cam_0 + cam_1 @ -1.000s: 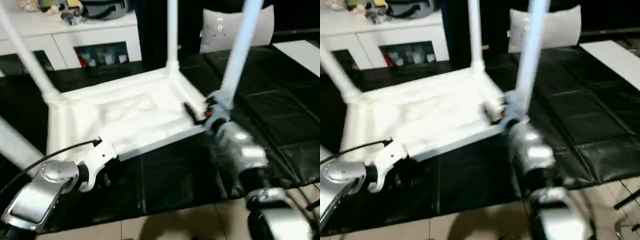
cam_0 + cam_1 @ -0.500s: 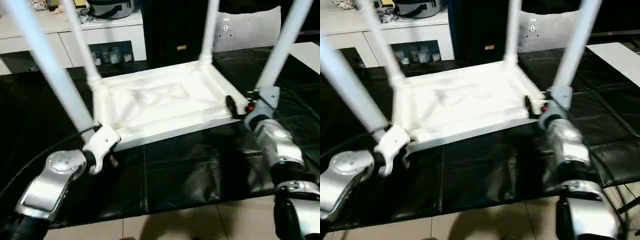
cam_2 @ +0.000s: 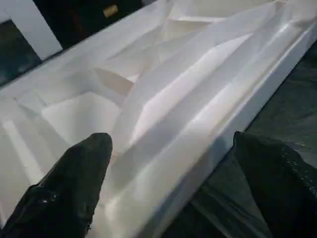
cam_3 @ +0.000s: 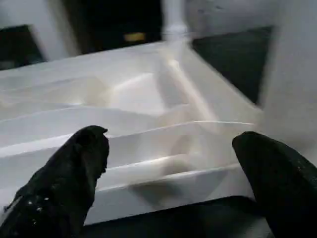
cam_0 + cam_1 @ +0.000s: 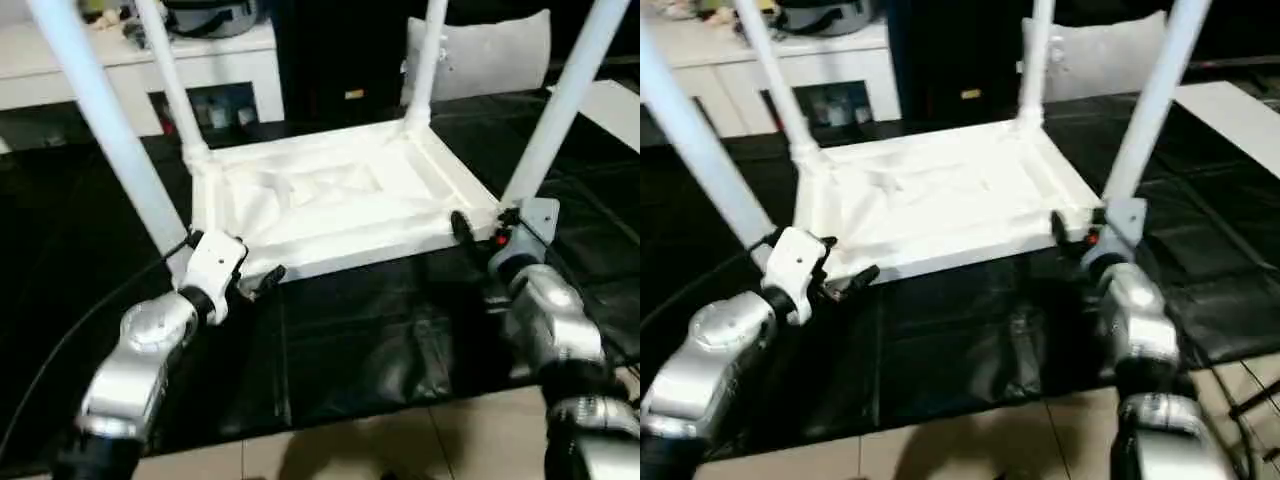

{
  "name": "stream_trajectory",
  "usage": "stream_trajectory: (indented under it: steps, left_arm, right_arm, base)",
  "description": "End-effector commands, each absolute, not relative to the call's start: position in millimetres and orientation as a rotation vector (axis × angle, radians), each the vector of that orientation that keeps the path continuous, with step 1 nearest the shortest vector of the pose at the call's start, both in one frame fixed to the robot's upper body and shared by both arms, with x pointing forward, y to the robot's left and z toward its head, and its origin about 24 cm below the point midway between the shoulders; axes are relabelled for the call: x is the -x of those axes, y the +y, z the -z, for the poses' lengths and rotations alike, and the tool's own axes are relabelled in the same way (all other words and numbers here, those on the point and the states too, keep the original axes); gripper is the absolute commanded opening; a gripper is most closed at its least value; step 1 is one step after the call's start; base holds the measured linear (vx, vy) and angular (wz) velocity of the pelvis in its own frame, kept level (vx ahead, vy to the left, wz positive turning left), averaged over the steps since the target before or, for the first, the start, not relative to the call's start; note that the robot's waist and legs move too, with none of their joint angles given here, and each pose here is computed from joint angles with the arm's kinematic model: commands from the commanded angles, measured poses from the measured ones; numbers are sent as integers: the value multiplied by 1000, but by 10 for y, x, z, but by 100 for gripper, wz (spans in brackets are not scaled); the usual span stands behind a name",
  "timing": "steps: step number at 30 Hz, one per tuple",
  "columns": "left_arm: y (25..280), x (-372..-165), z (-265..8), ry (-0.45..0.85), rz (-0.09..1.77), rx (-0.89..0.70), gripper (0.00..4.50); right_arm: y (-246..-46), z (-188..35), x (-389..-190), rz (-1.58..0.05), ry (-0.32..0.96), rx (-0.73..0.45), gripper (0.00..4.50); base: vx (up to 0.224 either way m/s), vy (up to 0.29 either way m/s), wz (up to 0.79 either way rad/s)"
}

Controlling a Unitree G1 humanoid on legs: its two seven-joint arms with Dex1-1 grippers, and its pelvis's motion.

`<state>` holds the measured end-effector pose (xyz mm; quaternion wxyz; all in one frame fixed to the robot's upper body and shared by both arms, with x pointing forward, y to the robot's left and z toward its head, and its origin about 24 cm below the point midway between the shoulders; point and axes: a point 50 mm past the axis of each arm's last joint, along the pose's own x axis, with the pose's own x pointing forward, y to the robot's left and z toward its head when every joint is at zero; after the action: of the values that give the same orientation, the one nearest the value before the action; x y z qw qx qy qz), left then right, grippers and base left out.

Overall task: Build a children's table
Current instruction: Rotate table base

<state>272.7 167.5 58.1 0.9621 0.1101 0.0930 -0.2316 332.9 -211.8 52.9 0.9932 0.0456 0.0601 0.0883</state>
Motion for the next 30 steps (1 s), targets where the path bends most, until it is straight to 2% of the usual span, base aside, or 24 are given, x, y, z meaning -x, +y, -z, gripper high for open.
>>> stream_trajectory:
  steps: [1,3,4,9,11,16,19,22,26,30]
  left_arm:
    - [1760,-2653,-665,122,397,-174,445]
    - [1783,-2587,-664,109,373,-158,445]
    - [1813,-2490,-657,94,334,-141,445]
    - [1849,-2299,-654,63,266,-132,445]
    - [1851,-2144,-664,34,228,-108,445]
    - [1902,-1996,-624,48,143,-83,445]
    - [1970,-2023,-610,45,96,-99,445]
    - [2063,-2220,-635,21,94,-130,445]
    - [2203,-2482,-687,7,78,-131,445]
    - [2209,-2630,-709,2,135,-111,445]
  right_arm:
    - [-1882,-591,-3260,-329,96,-129,450]
    - [-1803,-609,-3212,-384,87,-155,450]
    - [-1730,-614,-3152,-431,86,-174,450]
    - [-1658,-588,-3052,-477,112,-183,450]
    - [-1624,-583,-2963,-515,125,-182,450]
    - [-1573,-552,-2838,-558,152,-155,450]
    - [-1554,-542,-2824,-557,164,-152,450]
    - [-1549,-504,-2829,-522,188,-120,450]
    - [-1579,-418,-2841,-475,282,-76,450]
    - [-1648,-383,-2894,-426,295,-43,450]
  base:
    - [0,0,0]
    - [0,0,0]
    - [0,0,0]
    - [0,0,0]
    - [0,0,0]
    - [0,0,0]
    - [0,0,0]
    - [0,0,0]
    - [0,0,0]
    - [0,0,0]
